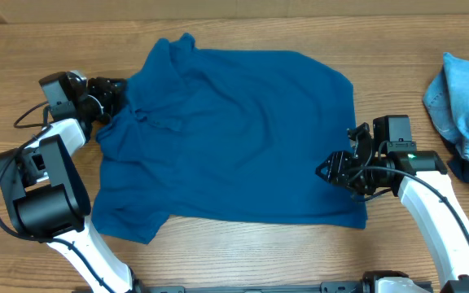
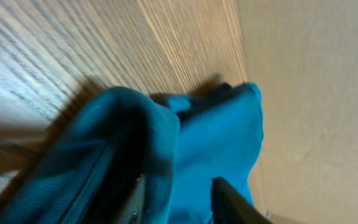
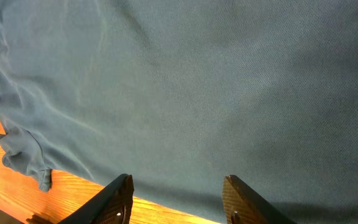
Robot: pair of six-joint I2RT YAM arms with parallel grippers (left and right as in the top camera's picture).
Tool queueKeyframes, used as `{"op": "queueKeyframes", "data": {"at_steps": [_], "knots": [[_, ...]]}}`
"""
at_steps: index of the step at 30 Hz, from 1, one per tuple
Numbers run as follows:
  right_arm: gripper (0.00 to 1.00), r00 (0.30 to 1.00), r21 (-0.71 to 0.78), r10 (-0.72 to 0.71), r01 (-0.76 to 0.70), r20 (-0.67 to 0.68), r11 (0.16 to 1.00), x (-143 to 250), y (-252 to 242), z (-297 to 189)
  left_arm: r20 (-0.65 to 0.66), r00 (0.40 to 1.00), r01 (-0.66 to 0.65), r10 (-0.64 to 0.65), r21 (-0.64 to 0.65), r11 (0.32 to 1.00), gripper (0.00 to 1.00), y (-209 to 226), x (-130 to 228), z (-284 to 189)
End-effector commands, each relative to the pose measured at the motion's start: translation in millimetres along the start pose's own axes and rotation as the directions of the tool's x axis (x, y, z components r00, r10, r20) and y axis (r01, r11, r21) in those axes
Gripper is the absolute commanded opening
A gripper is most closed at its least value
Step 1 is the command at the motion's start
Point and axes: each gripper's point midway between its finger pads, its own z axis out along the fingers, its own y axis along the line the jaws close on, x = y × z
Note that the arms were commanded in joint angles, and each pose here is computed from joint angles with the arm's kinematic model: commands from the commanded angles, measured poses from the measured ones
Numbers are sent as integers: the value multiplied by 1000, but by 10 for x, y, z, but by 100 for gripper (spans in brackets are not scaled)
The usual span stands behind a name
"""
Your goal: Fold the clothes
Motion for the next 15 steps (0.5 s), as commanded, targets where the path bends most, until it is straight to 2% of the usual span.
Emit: {"op": "queueKeyframes", "data": {"at_steps": [1,7,15], "knots": [[50,1000,-4,-15,15,20,1000,-65,46,-40,61,998,0,3,-33,999,22,60,-135,23],[50,1000,-4,-14,15,20,1000,-64,46,-40,108,985,-134,136,-26,991,4,-8,-249,10],[50,1000,-4,-14,14,19,1000,-64,46,-40,227,939,-277,257,58,959,4,-290,-552,-118]]}}
